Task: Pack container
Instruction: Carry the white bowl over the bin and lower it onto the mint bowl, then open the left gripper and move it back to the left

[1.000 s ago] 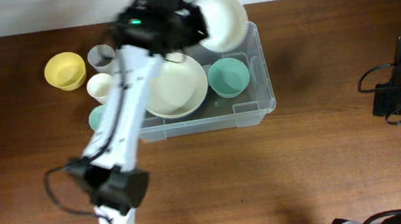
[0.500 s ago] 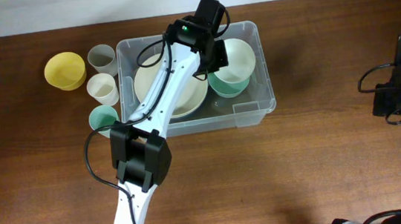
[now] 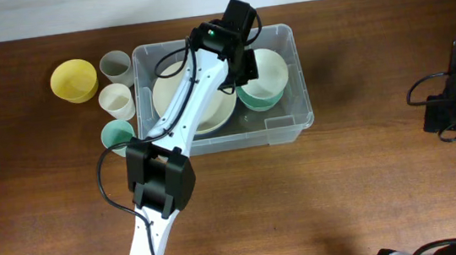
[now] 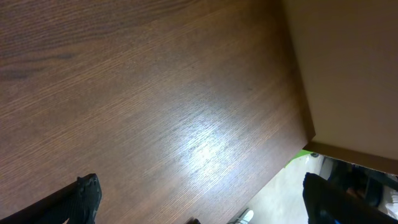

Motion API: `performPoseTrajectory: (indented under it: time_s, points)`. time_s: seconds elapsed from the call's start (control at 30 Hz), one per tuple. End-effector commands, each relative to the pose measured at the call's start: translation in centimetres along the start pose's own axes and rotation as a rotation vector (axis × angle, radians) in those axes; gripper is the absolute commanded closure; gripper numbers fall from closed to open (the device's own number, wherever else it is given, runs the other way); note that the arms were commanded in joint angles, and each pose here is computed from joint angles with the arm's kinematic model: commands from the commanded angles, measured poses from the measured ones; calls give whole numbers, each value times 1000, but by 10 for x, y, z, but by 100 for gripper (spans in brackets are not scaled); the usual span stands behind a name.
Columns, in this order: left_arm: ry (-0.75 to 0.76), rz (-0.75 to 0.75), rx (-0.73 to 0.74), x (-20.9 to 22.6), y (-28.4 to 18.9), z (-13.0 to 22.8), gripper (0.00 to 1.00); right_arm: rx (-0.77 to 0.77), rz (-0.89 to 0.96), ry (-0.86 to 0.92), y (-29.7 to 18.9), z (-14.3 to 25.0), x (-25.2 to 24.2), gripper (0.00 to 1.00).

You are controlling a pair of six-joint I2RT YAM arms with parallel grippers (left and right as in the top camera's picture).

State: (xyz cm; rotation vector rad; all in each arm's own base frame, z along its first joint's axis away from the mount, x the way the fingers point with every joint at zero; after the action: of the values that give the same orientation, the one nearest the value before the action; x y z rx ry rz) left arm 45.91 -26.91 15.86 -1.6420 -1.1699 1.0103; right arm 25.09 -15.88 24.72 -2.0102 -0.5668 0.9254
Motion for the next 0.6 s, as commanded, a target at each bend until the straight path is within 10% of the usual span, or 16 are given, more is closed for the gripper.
performPoseTrajectory:
  time_s: [0.0,0.57]
  points:
    - [15,-21,17,4,2,3,99,7,4,4,3,1,0,1]
    - [15,-19,22,4,2,4,86,7,4,4,3,1,0,1]
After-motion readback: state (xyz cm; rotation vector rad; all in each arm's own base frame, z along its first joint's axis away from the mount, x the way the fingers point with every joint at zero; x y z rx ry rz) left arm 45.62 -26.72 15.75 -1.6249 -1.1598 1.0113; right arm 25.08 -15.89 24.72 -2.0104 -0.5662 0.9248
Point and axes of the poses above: each gripper's point midway between its finger pads, its own y axis out along the fingers, its own x axis along the line the jaws close on, z = x × y, the point moved 5 cm from there along -y, back along the fingers, and after that the axes turned 13 degrees about y, right-handed, at the moved point
